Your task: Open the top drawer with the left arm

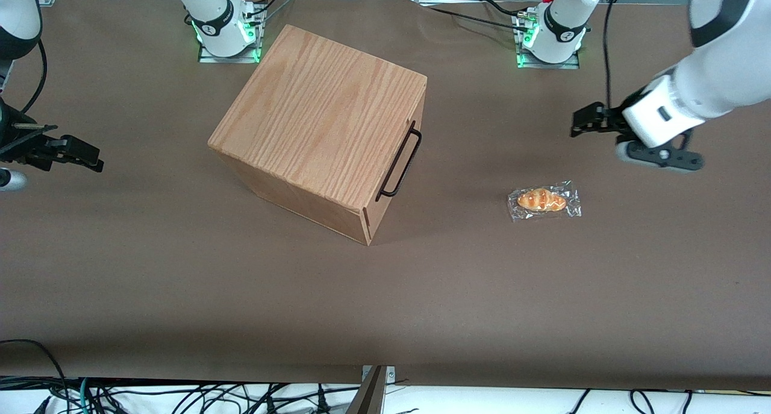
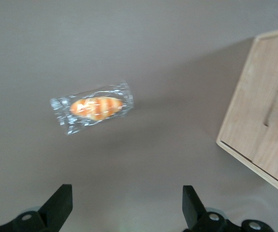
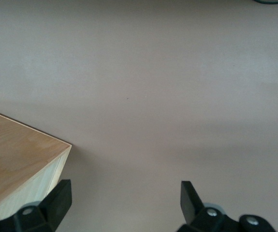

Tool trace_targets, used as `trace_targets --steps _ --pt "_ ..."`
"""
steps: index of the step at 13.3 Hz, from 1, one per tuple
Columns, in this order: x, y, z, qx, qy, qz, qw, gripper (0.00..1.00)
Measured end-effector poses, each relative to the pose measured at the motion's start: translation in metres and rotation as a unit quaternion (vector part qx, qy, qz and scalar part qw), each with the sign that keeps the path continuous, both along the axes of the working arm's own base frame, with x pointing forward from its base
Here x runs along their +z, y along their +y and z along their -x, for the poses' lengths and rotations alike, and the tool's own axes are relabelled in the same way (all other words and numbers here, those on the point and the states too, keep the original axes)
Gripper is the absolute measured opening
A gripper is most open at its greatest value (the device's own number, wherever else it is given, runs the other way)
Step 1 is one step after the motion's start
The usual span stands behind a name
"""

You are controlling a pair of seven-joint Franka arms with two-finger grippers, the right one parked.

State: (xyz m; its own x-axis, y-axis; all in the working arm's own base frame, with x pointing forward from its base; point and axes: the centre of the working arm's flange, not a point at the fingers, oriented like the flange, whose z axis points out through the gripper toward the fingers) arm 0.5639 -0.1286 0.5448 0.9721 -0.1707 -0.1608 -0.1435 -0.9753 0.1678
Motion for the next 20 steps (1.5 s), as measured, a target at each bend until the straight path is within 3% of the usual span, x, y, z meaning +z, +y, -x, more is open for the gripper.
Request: trace_targets --steps 4,6,8,10,13,20 --pt "-0.02 -0.086 -0.004 -0.059 0.009 0.014 0.9981 1.0" --pt "-0.039 -0.125 -0.01 -0.061 0.02 0.052 0.9966 1.0" --pt "-0.058 -0.149 -0.023 -0.05 0.012 0.097 0.994 1.0" --pt "-0.072 -0.166 -0.03 -0.045 0.0 0.116 0.9922 1.0" --pt "-0.095 -0.204 -0.027 -0.058 -0.017 0.124 0.9904 1.0" --pt "-0.135 -0.246 -0.019 -0.076 -0.015 0.126 0.9891 1.0"
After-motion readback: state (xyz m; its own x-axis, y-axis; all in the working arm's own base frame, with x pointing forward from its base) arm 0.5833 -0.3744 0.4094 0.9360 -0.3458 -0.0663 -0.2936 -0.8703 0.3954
